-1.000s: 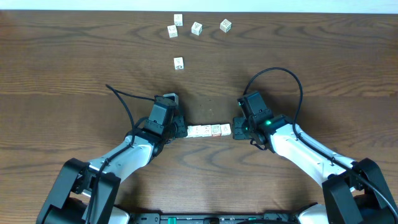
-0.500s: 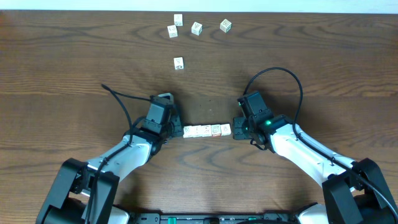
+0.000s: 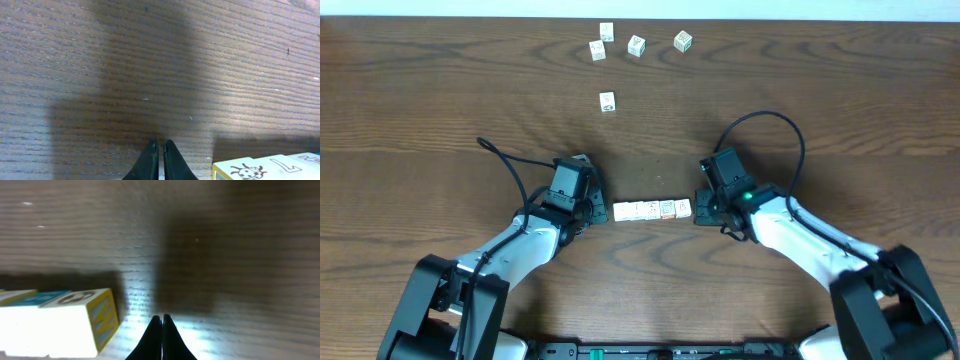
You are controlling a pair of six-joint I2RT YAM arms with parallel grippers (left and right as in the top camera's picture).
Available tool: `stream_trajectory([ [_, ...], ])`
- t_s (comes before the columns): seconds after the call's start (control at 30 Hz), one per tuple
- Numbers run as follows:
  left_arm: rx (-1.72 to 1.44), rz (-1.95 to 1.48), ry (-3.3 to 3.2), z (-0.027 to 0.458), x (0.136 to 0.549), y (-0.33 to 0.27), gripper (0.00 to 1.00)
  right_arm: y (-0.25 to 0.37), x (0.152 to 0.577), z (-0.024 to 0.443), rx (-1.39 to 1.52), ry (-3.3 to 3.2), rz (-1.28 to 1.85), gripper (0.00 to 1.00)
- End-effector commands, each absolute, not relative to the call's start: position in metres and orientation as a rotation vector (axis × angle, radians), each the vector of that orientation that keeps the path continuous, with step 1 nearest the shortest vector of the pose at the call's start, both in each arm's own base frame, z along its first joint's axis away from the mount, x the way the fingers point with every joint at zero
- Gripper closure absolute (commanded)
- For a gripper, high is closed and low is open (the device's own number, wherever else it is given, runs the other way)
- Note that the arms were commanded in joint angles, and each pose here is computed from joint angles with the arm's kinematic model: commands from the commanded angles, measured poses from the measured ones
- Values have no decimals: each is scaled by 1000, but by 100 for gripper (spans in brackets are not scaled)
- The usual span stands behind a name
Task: Lift 5 blocks
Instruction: 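Push both grippers inward against the row ends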
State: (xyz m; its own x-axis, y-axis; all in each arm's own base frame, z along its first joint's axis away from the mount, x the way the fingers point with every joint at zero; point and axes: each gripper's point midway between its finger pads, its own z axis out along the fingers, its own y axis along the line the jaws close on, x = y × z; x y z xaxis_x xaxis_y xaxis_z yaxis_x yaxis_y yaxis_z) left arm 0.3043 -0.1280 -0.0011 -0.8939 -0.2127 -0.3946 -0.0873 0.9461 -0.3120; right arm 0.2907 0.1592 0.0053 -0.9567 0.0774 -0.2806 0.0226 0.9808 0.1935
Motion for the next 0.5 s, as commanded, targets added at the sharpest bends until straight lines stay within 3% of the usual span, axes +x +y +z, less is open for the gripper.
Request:
stream_trajectory([
  [0.0,-210,-419,2683,-1,303,-130,93,170,289,-9,123,2881,359,99],
  [0.47,-193,-479,2701,-1,299,-138,93,192,294,-13,91,2868,515,99],
])
